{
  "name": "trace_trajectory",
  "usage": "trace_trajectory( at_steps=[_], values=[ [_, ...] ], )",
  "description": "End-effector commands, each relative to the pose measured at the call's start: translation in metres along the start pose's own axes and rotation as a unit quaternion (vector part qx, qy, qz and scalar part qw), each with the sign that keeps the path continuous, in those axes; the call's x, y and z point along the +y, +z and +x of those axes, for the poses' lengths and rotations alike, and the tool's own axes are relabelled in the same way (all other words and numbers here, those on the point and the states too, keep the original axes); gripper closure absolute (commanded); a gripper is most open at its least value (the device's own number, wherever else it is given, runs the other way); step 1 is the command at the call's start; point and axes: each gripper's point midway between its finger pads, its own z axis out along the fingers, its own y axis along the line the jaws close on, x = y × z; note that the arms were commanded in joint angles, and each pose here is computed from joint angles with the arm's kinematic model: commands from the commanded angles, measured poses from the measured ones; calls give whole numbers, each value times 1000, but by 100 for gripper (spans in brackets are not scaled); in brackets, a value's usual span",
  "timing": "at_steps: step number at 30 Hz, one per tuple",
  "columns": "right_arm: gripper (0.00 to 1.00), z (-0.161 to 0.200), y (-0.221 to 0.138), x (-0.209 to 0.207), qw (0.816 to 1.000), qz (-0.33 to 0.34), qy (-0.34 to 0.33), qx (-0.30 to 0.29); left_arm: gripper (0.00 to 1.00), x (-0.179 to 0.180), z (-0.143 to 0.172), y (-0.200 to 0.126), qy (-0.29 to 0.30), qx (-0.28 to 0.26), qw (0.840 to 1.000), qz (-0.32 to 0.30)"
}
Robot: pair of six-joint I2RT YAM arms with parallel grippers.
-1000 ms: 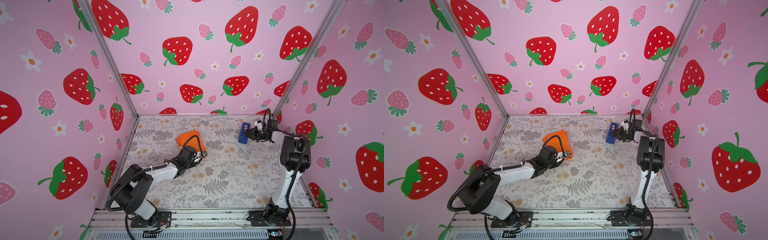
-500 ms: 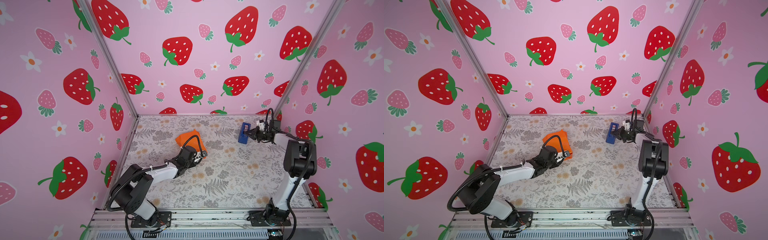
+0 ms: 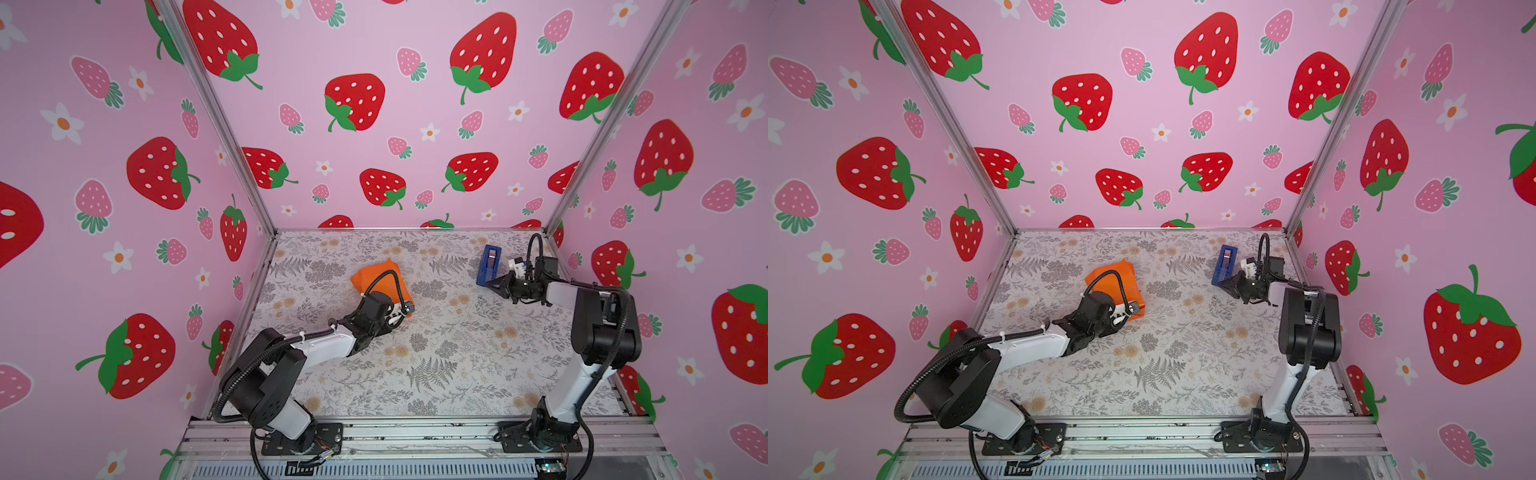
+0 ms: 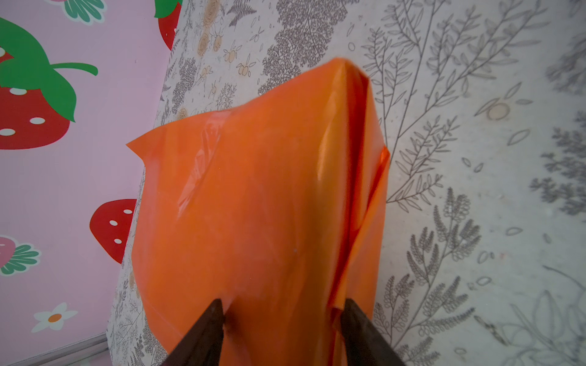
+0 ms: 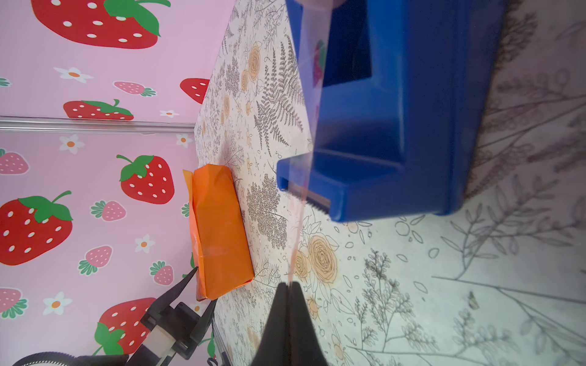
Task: Wrap a gift box in wrapping paper
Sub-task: Tear off the tape using the Tape Cutter.
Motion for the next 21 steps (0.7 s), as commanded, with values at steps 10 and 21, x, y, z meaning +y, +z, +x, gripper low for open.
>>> trace_trajectory(
  at_steps=[10, 21],
  values=[
    [100, 17, -4, -95, 966, 259, -16, 17, 40, -15, 3, 3, 6, 6, 999, 41],
    [100, 2, -16, -3, 983, 154, -96, -28, 41, -18, 2, 4, 2, 2, 999, 48]
  ],
)
